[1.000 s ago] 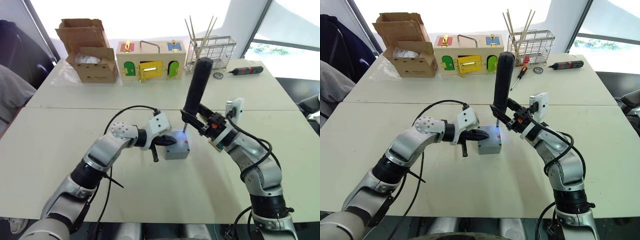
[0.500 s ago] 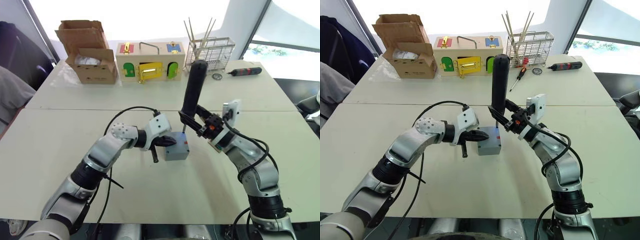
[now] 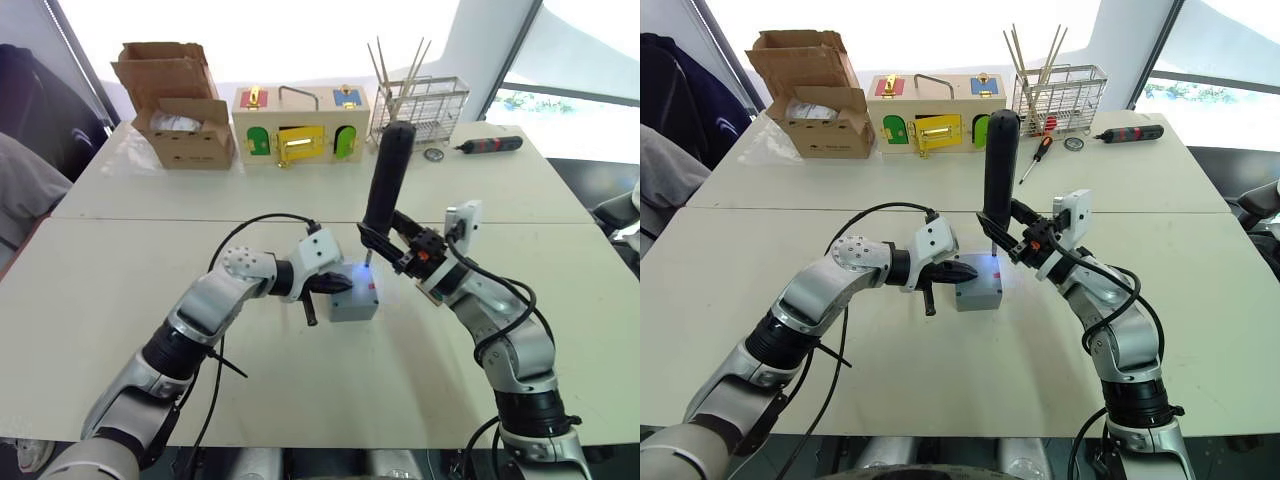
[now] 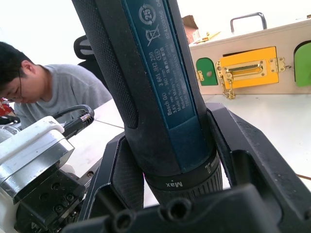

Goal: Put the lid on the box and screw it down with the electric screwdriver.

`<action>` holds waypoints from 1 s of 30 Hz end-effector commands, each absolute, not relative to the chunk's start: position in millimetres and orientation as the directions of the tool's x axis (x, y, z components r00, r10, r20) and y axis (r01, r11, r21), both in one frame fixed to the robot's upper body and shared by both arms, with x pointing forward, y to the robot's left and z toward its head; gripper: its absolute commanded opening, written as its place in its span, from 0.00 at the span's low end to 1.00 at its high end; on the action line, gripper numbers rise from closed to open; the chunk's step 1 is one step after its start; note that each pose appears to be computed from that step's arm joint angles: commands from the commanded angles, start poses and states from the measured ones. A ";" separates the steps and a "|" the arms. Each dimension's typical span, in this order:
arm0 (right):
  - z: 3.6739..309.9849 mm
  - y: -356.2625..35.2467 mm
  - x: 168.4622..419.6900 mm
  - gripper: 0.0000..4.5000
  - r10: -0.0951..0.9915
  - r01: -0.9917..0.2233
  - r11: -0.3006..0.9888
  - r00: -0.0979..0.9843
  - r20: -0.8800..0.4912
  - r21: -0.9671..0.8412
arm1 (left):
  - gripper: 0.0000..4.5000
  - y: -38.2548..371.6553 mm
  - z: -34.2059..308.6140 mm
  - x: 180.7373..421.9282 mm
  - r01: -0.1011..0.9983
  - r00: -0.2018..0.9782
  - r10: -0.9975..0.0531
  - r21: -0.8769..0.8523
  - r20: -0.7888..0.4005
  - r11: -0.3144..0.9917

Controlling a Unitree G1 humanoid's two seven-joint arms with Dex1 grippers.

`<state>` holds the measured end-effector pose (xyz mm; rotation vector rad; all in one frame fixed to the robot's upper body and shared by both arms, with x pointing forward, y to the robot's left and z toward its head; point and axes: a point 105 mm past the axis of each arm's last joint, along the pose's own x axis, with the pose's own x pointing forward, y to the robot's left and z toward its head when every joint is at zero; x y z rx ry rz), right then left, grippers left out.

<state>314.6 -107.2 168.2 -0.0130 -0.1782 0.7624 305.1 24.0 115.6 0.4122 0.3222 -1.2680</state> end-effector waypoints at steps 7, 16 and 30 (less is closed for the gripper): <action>102.7 -106.0 311.9 0.39 0.684 -0.683 0.729 0.727 -0.062 0.046 | 0.00 33.4 83.9 300.5 0.962 0.251 -0.795 0.055 -0.553 0.266; 100.2 -106.7 311.7 0.39 0.681 -0.680 0.732 0.729 -0.071 0.041 | 0.00 39.6 76.1 301.3 0.959 0.260 -0.760 0.070 -0.596 0.274; 99.3 -105.7 308.2 0.39 0.686 -0.684 0.728 0.725 -0.063 0.054 | 0.00 38.8 69.5 299.5 0.962 0.251 -0.740 0.075 -0.624 0.263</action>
